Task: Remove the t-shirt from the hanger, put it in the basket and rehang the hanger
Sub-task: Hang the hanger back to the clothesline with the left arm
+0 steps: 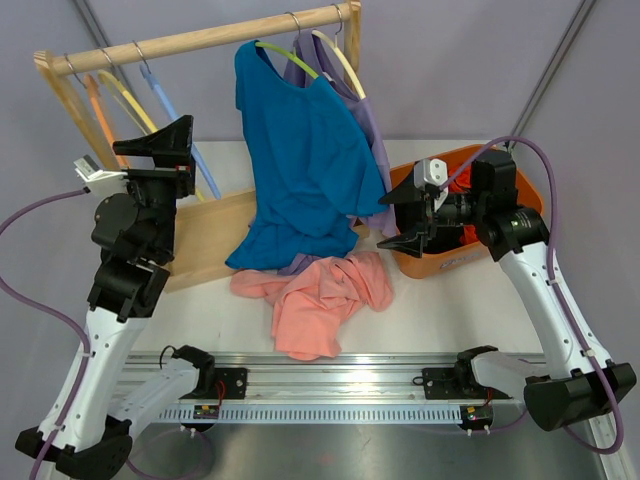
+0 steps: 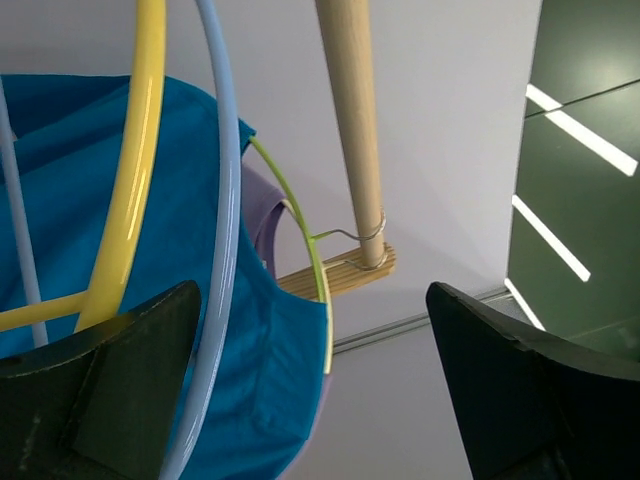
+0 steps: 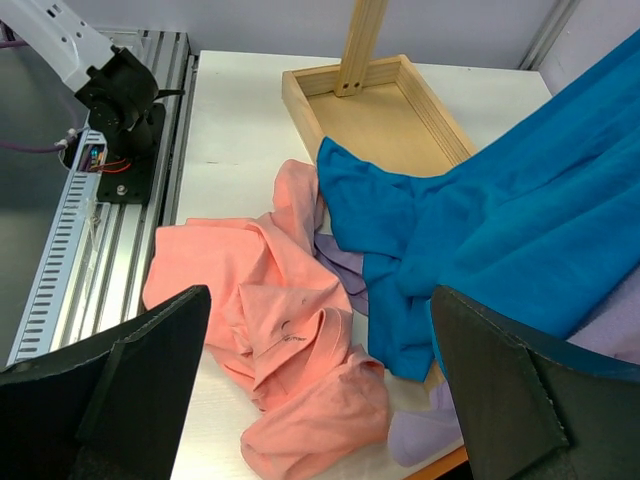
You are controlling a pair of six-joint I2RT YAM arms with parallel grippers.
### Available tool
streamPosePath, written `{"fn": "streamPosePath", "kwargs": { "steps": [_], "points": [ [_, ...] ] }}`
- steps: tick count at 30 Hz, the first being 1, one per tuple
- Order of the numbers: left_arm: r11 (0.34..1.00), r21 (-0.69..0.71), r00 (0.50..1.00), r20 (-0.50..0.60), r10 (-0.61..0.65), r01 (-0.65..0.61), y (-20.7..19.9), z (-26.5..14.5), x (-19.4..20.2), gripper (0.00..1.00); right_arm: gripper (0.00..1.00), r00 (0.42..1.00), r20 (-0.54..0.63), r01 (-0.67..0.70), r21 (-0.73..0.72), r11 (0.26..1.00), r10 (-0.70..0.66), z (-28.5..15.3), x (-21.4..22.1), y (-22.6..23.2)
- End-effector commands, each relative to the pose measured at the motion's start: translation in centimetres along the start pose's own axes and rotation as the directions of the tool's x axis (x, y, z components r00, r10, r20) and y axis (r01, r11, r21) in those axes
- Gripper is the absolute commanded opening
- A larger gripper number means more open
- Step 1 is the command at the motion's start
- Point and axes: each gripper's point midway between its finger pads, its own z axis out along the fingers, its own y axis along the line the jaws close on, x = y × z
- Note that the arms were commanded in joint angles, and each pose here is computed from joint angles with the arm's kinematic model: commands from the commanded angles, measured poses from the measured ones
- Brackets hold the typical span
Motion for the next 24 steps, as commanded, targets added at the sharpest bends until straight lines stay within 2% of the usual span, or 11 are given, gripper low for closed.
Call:
{"fn": "streamPosePath", "kwargs": {
  "steps": [1, 7, 11, 12, 14, 20, 23, 24],
  "points": [
    [0.992, -0.049, 0.993, -0.015, 0.119, -0.119, 1.7, 0.0, 0.2, 0.99, 0.98, 0.998, 0.032, 0.058, -0.034, 0.998, -0.057, 0.0, -1.8, 0.7],
    [0.968, -0.063, 0.97, -0.011, 0.242, -0.242, 1.5, -0.3, -0.6, 0.99, 0.98, 0.998, 0.02, 0.054, -0.052, 0.997, -0.053, 0.2, -1.1, 1.0],
    [0.949, -0.055, 0.951, -0.016, 0.31, -0.311, 1.1, -0.9, -1.1, 0.99, 0.99, 0.999, -0.025, 0.034, -0.167, 0.985, -0.039, 0.8, 0.5, 3.4],
    [0.942, -0.057, 0.944, -0.018, 0.33, -0.331, 1.2, -1.0, -1.1, 0.99, 0.99, 0.995, -0.029, 0.087, -0.217, 0.972, -0.095, 1.5, 1.1, 4.0],
    [0.938, -0.048, 0.939, -0.021, 0.344, -0.344, 1.1, -1.5, -1.3, 0.99, 0.99, 0.992, -0.093, 0.056, -0.261, 0.964, -0.083, 1.9, 2.7, 5.2],
    [0.915, -0.004, 0.913, -0.052, 0.404, -0.404, 0.5, -2.4, -1.1, 0.99, 0.99, 0.972, -0.162, 0.1, -0.375, 0.922, -0.172, 4.3, 5.5, 7.3],
    [0.874, 0.085, 0.872, -0.076, 0.484, -0.478, -0.6, -3.4, -0.7, 0.99, 0.99, 0.957, -0.211, 0.097, -0.418, 0.903, -0.2, 5.7, 7.4, 7.5],
    [0.84, 0.106, 0.837, -0.082, 0.541, -0.532, -0.6, -3.8, -0.7, 0.99, 0.99, 0.949, -0.213, 0.121, -0.438, 0.891, -0.233, 6.1, 8.1, 7.4]
  ]
}}
